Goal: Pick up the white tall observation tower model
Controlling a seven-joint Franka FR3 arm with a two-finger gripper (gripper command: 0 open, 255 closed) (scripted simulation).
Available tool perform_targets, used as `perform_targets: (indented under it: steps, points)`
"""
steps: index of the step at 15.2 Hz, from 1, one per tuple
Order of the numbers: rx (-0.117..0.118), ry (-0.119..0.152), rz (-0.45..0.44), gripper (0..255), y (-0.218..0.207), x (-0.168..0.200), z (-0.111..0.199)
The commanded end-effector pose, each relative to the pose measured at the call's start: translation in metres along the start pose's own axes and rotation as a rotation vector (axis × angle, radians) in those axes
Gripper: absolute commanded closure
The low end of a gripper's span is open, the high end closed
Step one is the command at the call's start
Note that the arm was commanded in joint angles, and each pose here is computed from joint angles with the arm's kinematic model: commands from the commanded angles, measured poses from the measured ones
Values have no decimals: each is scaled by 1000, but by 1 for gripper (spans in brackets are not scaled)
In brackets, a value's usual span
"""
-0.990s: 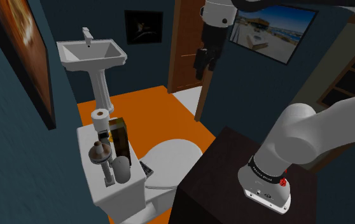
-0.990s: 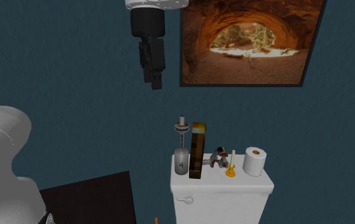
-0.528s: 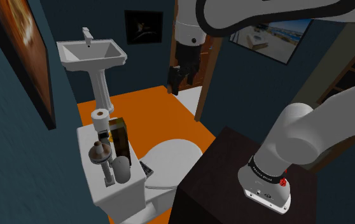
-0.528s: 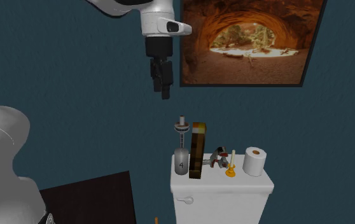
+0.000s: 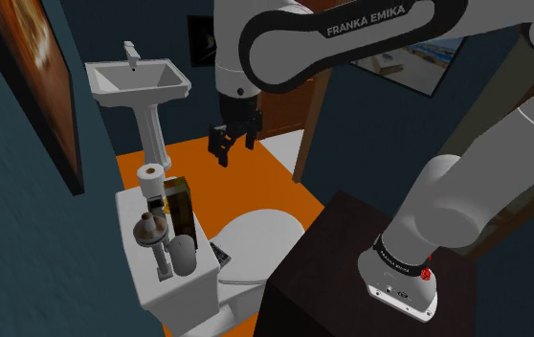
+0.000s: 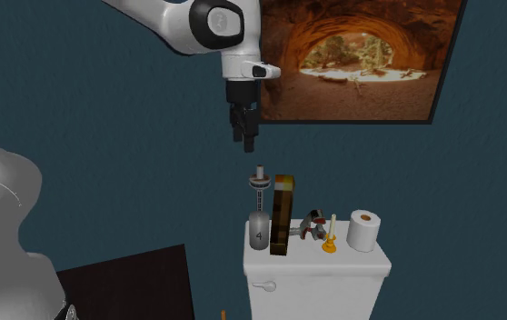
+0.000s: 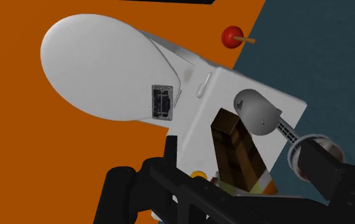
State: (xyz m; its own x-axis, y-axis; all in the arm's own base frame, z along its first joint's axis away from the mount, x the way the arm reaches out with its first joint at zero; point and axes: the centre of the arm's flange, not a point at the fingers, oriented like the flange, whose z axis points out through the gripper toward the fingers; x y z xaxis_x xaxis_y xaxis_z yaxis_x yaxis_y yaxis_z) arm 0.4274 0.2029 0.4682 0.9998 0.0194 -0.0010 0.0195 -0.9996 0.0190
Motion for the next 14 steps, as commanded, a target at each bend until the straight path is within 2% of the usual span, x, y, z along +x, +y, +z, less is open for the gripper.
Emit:
perform_targets:
  steps: [1,14]
  points:
    - [4,0,3,0,-20,12,13]
    - [23,-4,18,0,-145,93,96]
